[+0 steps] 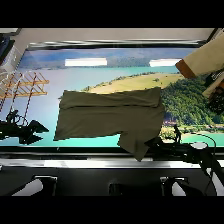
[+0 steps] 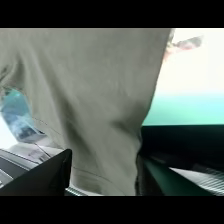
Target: Fold the clothes and pants, and hang the long-sleeved shirts on hangers.
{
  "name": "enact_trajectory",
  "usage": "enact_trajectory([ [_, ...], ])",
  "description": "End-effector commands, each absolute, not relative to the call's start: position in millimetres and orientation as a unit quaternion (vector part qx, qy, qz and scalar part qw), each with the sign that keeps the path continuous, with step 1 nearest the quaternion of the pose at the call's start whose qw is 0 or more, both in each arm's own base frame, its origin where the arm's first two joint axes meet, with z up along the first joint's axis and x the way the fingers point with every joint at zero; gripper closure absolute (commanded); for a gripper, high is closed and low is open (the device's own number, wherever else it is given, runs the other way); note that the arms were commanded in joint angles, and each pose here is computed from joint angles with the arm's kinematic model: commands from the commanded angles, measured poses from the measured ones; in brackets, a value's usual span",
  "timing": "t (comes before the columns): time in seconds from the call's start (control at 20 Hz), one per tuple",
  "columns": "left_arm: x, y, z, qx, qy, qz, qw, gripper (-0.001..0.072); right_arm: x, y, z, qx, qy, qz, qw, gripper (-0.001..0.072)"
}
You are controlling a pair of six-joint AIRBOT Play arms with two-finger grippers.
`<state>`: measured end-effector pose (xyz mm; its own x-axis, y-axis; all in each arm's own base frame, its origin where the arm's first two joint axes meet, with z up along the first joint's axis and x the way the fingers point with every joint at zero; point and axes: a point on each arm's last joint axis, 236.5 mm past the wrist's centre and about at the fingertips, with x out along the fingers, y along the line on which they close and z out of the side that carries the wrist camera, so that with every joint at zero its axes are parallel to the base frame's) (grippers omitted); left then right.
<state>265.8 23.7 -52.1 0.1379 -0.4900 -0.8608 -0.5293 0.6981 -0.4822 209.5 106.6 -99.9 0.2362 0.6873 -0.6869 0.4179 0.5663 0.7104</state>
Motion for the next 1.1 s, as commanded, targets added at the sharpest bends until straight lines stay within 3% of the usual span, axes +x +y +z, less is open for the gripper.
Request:
enact_trajectory([
  [0.0, 267, 24, -53, -0.388, 0.655, 0.016, 0.648, 0.0102, 216, 103, -111, 0.478, 0.586, 0.074, 0.650, 0.0239],
  [0.15, 271, 28, -54, -0.387, 0.648, 0.022, 0.656, 0.0102, 217, 100, -115, 0.480, 0.581, 0.063, 0.654, 0.0423],
  [0.2, 271, 28, -54, -0.387, 0.648, 0.022, 0.656, 0.0102, 218, 99, -114, 0.480, 0.579, 0.063, 0.656, 0.0600],
  [0.25, 271, 28, -55, -0.386, 0.648, 0.021, 0.656, 0.0102, 219, 100, -114, 0.479, 0.577, 0.067, 0.658, 0.0678],
  [0.7, 245, 11, -83, -0.386, 0.667, 0.006, 0.637, 0.0103, 225, 104, -107, 0.497, 0.566, 0.074, 0.654, 0.0679],
  [1.05, 267, 1, -91, -0.430, 0.632, -0.006, 0.645, 0.0104, 221, 110, -102, 0.500, 0.570, 0.089, 0.646, 0.0679],
])
